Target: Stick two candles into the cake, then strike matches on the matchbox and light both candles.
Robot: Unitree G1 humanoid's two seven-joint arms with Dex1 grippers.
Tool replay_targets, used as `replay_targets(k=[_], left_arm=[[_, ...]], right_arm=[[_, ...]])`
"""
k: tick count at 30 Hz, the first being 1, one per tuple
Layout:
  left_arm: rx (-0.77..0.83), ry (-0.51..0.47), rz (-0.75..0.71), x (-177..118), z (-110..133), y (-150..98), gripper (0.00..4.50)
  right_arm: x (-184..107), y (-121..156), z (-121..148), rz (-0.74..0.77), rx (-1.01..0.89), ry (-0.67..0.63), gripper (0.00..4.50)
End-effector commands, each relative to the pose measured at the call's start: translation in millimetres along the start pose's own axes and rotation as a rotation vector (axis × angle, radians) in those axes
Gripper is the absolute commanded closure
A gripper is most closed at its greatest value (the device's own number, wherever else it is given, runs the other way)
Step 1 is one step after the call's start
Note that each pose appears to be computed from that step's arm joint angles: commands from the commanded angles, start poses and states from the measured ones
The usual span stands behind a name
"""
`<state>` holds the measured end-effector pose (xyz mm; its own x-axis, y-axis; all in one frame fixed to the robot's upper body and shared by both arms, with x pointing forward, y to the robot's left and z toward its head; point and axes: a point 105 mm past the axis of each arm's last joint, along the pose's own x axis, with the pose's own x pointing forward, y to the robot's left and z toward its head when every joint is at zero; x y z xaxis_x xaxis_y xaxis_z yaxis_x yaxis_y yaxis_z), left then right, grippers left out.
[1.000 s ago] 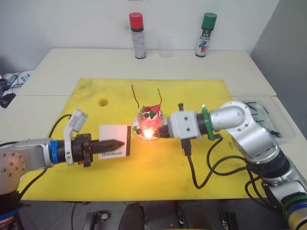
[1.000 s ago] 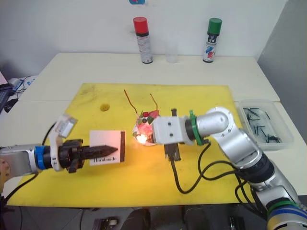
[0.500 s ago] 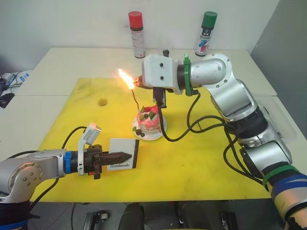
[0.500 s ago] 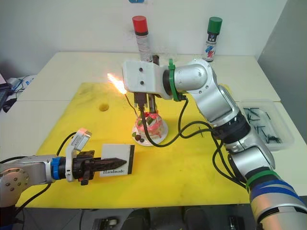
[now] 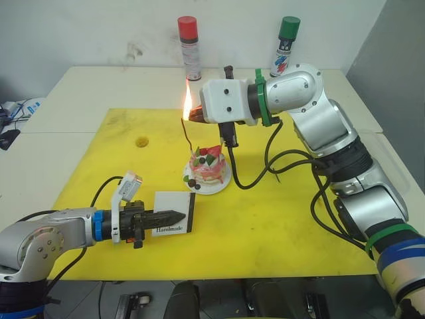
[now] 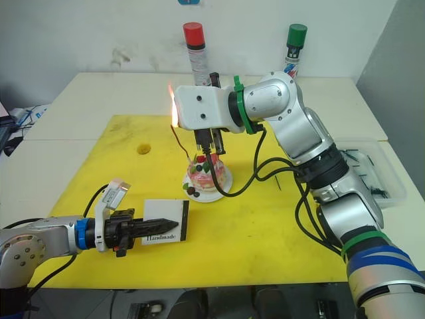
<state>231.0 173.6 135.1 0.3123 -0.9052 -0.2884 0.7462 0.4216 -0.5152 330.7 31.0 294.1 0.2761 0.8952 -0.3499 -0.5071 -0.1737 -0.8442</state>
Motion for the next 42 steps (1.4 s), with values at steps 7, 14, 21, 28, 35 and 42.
replay_targets(k=[7,14,21,28,35,42], left_arm=[[0.038,-0.018,-0.012,4.4,6.0,-1.7,4.5],[0.041,-0.017,-0.016,6.1,6.6,-2.3,4.5],[0.043,-0.014,-0.019,7.2,7.5,-2.2,4.5],[0.043,-0.013,-0.021,7.7,8.6,-2.3,4.5],[0.043,-0.011,-0.024,8.3,8.9,-2.4,4.5],[0.044,-0.009,-0.026,9.2,9.5,-2.6,4.5]], right_arm=[[0.5,-8.2,10.0,-0.038,-0.039,-0.026,4.45],[-1.8,-6.9,8.1,-0.03,-0.042,-0.019,4.45],[-2.0,-7.4,7.8,-0.033,-0.044,-0.016,4.45],[-2.6,-7.3,7.9,-0.031,-0.047,-0.016,4.45],[-4.6,-11.9,10.9,-0.05,-0.054,-0.024,4.45],[-4.9,-12.9,12.1,-0.056,-0.057,-0.027,4.45]])
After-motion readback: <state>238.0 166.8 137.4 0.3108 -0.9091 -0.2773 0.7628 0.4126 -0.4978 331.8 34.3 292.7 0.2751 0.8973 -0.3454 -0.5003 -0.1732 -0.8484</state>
